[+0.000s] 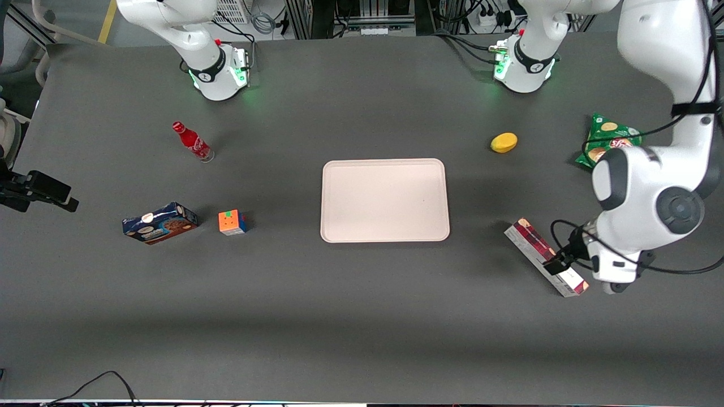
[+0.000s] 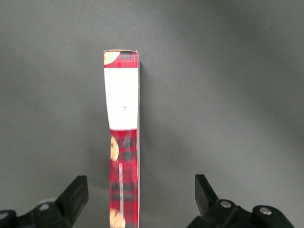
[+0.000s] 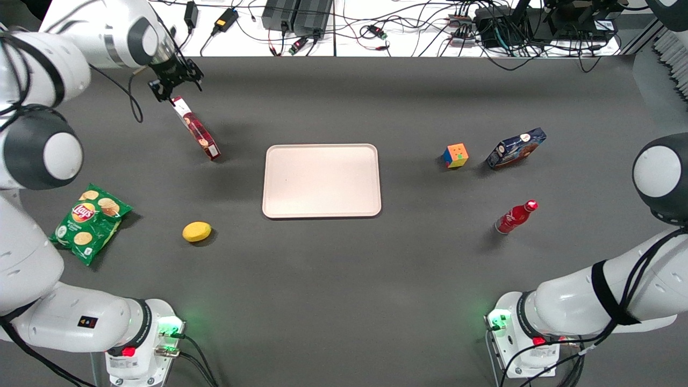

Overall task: Place red cookie box on tray
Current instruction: 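Move the open left gripper over the red plaid cookie box, then lower the left gripper and close it on the cookie box's end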

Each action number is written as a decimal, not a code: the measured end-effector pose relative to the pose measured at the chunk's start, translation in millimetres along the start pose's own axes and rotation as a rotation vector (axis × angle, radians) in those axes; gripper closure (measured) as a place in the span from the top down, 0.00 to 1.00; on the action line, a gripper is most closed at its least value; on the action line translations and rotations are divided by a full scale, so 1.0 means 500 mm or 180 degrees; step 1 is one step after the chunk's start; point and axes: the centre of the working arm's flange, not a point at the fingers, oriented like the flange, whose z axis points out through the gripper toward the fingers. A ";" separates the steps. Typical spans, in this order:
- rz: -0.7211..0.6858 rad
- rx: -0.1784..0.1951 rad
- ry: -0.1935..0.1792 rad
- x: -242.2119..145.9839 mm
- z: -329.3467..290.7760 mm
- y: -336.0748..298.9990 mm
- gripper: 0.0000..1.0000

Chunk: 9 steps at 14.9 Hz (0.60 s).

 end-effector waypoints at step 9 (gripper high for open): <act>-0.0042 0.0216 -0.0013 0.024 0.140 -0.020 1.00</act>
